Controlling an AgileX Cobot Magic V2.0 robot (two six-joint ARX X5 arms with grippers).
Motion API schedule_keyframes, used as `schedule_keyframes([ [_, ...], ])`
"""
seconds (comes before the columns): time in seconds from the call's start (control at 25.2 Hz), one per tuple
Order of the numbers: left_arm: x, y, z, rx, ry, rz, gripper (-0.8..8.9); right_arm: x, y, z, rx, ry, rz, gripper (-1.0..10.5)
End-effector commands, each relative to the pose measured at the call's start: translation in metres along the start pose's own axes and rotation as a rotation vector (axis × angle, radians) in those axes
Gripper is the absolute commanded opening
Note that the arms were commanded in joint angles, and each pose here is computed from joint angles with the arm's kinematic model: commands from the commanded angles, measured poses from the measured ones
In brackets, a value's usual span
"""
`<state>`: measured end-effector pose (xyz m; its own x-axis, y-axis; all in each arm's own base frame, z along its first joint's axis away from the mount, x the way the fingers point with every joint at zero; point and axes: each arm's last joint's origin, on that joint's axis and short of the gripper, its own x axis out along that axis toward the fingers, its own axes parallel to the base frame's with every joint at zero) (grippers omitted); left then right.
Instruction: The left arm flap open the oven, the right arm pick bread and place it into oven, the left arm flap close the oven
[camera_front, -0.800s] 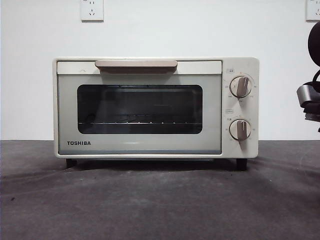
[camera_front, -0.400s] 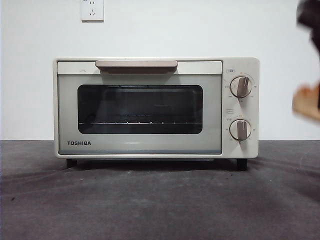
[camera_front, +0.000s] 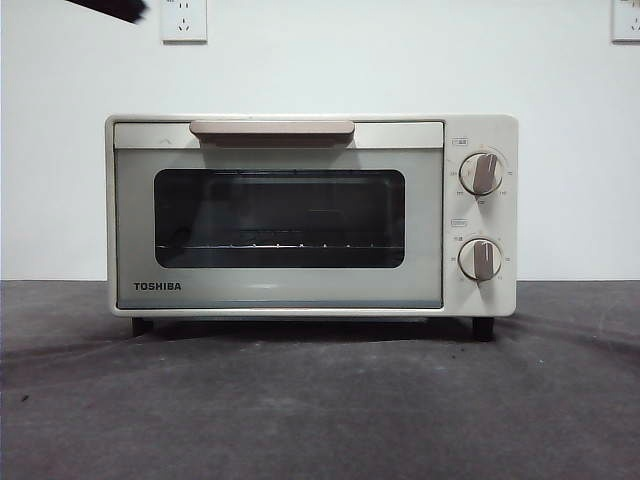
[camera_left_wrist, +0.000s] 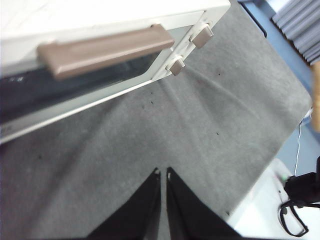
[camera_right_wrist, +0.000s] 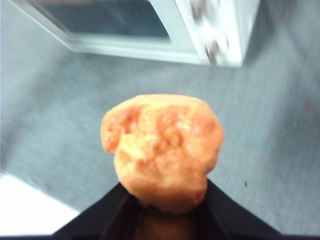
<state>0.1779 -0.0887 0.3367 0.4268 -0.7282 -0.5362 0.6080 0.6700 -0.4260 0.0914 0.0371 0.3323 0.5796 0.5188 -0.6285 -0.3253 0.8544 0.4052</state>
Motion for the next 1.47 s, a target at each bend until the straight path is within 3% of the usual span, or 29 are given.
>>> schedule_keyframes([
  [0.04,0.013,0.001,0.020,0.079,0.006,-0.005,0.17,-0.013,0.005,-0.003,-0.028,-0.060,0.023,1.3],
  [0.28,0.045,0.003,0.052,0.169,0.045,0.025,0.16,-0.031,0.009,-0.015,-0.034,-0.132,0.073,1.3],
  [0.52,0.074,0.006,0.070,0.239,0.002,0.055,0.16,-0.036,0.010,-0.018,-0.043,-0.155,0.079,1.3],
  [1.15,0.112,0.022,0.068,0.253,0.045,0.124,0.16,-0.036,0.010,-0.018,-0.044,-0.157,0.075,1.3],
  [1.47,0.114,0.017,0.060,0.262,0.123,0.113,0.16,-0.036,0.010,-0.018,-0.044,-0.157,0.075,1.3],
])
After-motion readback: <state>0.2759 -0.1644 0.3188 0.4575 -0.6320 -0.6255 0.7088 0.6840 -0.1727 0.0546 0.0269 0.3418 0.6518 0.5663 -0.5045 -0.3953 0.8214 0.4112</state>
